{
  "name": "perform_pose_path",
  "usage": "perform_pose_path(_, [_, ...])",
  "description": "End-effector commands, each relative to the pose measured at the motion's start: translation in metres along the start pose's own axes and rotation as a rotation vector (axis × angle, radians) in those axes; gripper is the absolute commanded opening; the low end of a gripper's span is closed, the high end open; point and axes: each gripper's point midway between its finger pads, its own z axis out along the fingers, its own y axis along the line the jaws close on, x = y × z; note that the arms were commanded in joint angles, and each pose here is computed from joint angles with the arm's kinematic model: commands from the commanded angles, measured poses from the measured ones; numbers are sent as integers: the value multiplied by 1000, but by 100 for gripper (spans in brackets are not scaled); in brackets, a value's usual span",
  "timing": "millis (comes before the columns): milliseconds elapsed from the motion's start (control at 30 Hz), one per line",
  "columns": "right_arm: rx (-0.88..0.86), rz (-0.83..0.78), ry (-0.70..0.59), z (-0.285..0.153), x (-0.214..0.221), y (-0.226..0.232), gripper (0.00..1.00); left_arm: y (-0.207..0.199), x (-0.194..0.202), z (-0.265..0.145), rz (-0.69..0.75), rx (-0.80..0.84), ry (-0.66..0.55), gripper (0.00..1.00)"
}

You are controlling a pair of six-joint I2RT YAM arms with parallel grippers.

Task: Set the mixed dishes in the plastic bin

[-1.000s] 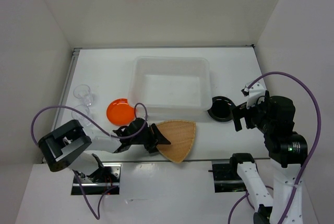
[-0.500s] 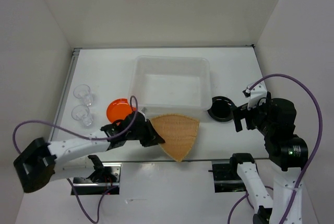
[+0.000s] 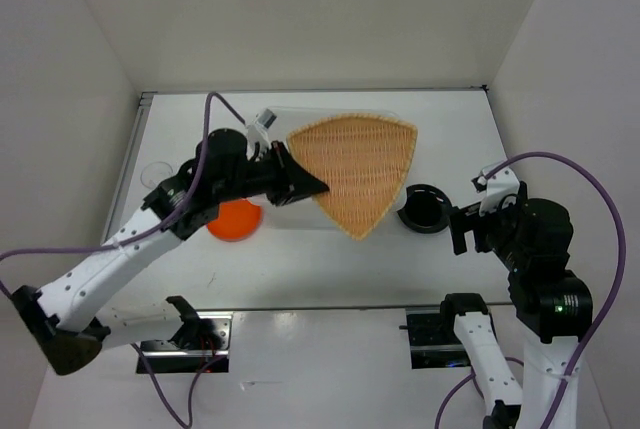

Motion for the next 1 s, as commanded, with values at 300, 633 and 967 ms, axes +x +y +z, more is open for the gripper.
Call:
perform_pose_path(300, [183, 101, -113, -14, -9, -24, 98, 87, -164, 135, -152, -178, -271, 0])
perform_pose_path(633, [234, 132, -152, -24, -8, -29, 98, 146, -165, 187, -212, -290, -235, 0])
perform_pose_path(967, [248, 132, -168, -26, -10, -31, 98, 225, -117, 212, -257, -424, -188, 0])
